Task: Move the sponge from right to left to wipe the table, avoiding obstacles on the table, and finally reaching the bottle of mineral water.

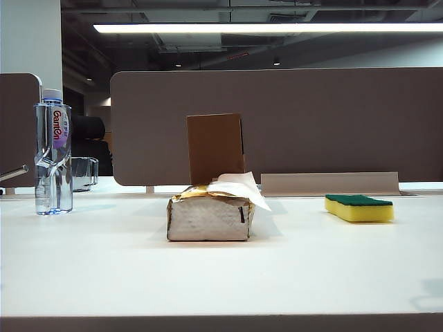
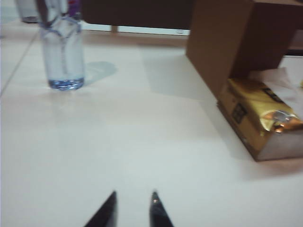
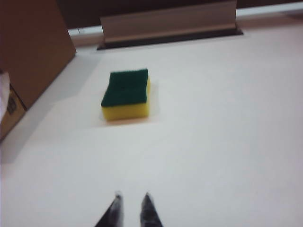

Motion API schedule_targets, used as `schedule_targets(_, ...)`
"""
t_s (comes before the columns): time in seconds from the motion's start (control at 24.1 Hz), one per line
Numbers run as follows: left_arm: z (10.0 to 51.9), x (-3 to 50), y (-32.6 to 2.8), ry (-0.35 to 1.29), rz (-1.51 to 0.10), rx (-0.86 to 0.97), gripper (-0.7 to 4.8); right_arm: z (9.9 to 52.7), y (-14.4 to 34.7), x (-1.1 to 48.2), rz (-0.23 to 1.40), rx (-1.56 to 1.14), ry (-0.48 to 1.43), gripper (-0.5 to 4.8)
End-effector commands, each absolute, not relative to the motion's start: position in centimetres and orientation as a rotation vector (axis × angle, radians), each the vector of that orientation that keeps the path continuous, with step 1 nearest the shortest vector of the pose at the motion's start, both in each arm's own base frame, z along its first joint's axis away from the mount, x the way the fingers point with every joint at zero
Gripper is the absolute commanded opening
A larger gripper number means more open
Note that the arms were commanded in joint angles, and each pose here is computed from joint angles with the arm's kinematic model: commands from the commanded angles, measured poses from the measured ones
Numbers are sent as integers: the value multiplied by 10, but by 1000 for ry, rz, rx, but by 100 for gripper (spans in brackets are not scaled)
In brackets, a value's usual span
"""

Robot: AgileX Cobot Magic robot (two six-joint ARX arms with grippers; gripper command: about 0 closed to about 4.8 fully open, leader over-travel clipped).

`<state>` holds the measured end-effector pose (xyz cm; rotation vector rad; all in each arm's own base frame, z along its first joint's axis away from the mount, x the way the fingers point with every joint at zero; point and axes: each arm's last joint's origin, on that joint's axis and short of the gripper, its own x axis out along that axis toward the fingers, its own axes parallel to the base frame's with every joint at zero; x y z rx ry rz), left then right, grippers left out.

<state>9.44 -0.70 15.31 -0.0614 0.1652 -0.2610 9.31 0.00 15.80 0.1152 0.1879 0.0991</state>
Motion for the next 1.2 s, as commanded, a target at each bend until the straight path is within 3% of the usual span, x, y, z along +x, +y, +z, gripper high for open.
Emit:
schedule_targets(0.04, 172, 90, -9, 114, -328, -65, 75, 170, 0, 91, 103, 119, 143, 59)
schedule_targets(0.08, 176, 90, -9, 106, -329, -68, 99, 173, 0, 91, 103, 123, 135, 62)
schedule_targets(0.12, 183, 88, -9, 89, -328, -86, 187, 181, 0, 89, 102, 160, 114, 84)
schedule_targets(0.21, 195, 85, -9, 63, -328, -142, 308, 193, 0, 86, 102, 218, 84, 107)
schedule_targets(0.29, 205, 82, -9, 46, -348, -197, 360, 205, 1, 82, 102, 258, 79, 108)
schedule_targets(0.58, 228, 68, -13, 74, -478, -201, 383, 243, 2, 65, 91, 330, 162, 109)
schedule_targets(0.71, 238, 63, -13, 72, -483, -201, 455, 262, 3, 68, 137, 335, 181, 120)
schedule_targets(0.79, 245, 59, -14, 76, -498, -202, 472, 275, 3, 73, 163, 339, 204, 123)
schedule_targets(1.12, 282, 63, -18, 170, -677, -244, 471, 315, 2, 119, 172, 376, 426, 328)
schedule_targets(1.2, 293, 63, -18, 157, -684, -238, 471, 324, 2, 138, 199, 389, 471, 338)
